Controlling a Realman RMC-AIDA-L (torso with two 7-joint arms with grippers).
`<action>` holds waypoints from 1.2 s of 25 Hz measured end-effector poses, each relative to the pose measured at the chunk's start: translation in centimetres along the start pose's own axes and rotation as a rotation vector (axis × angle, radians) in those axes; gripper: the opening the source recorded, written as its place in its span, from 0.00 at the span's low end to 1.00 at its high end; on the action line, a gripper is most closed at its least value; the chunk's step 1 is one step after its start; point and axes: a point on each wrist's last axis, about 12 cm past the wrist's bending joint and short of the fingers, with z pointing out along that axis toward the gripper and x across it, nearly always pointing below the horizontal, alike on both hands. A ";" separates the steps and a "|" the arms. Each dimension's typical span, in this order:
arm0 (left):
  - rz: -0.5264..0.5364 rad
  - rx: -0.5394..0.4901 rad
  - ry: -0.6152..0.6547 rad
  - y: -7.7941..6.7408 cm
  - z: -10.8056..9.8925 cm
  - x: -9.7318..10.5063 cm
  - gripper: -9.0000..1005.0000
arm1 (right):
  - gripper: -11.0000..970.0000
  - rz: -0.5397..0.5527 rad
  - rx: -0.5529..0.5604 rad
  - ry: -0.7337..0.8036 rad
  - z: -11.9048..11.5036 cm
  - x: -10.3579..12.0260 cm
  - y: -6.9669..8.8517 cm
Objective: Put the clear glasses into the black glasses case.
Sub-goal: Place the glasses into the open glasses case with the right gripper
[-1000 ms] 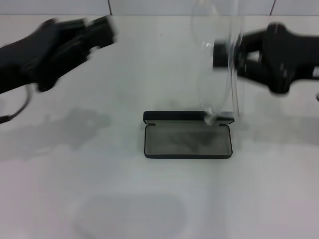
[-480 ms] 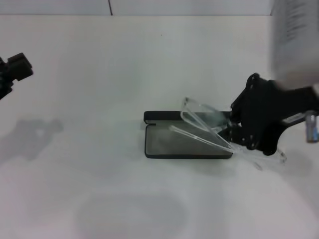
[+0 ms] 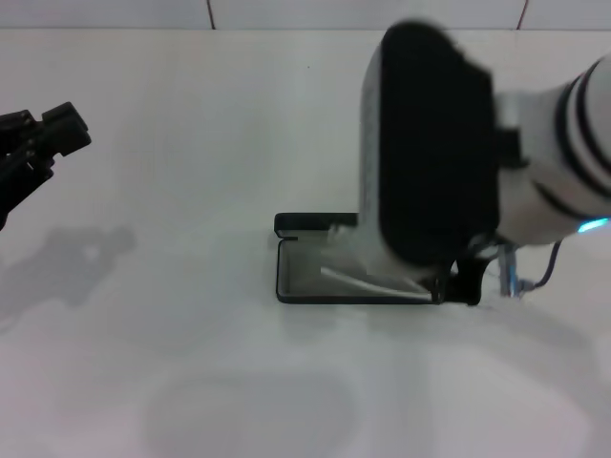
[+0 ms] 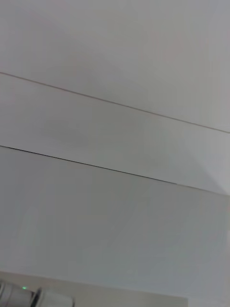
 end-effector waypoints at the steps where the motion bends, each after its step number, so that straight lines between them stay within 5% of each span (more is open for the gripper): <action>1: 0.001 -0.001 0.000 0.0 0.0 0.0 0.12 | 0.11 -0.020 0.006 0.003 0.3 -0.2 0.3; 12: 0.004 -0.033 -0.005 0.3 -0.8 -0.3 0.12 | 0.11 -0.244 0.077 0.042 3.3 0.1 2.7; 30: -0.007 -0.066 -0.030 0.7 -1.1 -0.5 0.12 | 0.11 -0.373 0.225 0.021 7.8 -0.3 2.0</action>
